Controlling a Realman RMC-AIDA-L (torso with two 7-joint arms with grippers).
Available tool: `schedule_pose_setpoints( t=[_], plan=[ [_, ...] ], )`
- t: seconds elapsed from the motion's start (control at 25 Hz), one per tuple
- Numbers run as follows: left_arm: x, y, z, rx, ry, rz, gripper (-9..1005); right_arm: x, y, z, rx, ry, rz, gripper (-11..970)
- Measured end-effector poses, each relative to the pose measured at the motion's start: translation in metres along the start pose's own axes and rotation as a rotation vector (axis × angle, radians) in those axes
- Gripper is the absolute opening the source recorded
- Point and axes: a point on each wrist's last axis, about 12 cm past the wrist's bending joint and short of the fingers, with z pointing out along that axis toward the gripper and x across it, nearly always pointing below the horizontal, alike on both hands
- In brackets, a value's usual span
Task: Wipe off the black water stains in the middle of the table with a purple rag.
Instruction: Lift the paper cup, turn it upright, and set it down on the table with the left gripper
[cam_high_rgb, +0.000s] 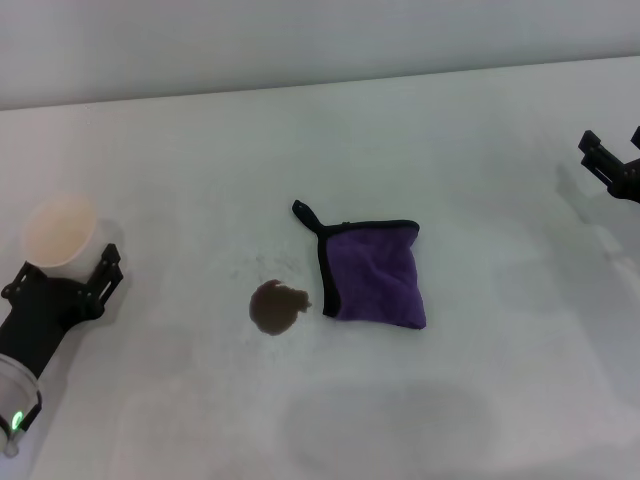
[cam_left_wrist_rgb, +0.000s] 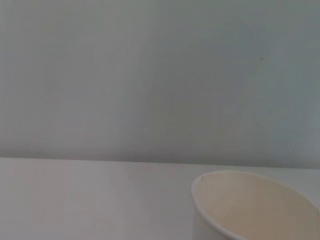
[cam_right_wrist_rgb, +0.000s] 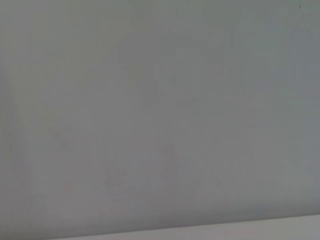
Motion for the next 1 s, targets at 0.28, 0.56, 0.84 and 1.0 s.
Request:
schedule_pose_setpoints(
  t=[0.28,0.56,0.84,1.0],
  plan=[
    [0.002,-0.003,-0.01,0.004,-0.034,0.0,799,0.0,0.0,0.0,-0.002,-0.002,0.0,803],
    [0.004,-0.002,-0.016,-0.007,-0.047,0.01,893,0.0,0.002,0.0,-0.007,-0.008,0.001,802],
    [0.009,-0.004,-0.025,-0.012,-0.053,-0.014,891,0.0,0.002,0.0,-0.007,-0.008,0.002,801],
    [0.013,-0.003,-0.034,-0.021,-0.06,-0.023,891,-0.002,0.002,0.002,-0.011,-0.011,0.0,801]
  ],
)
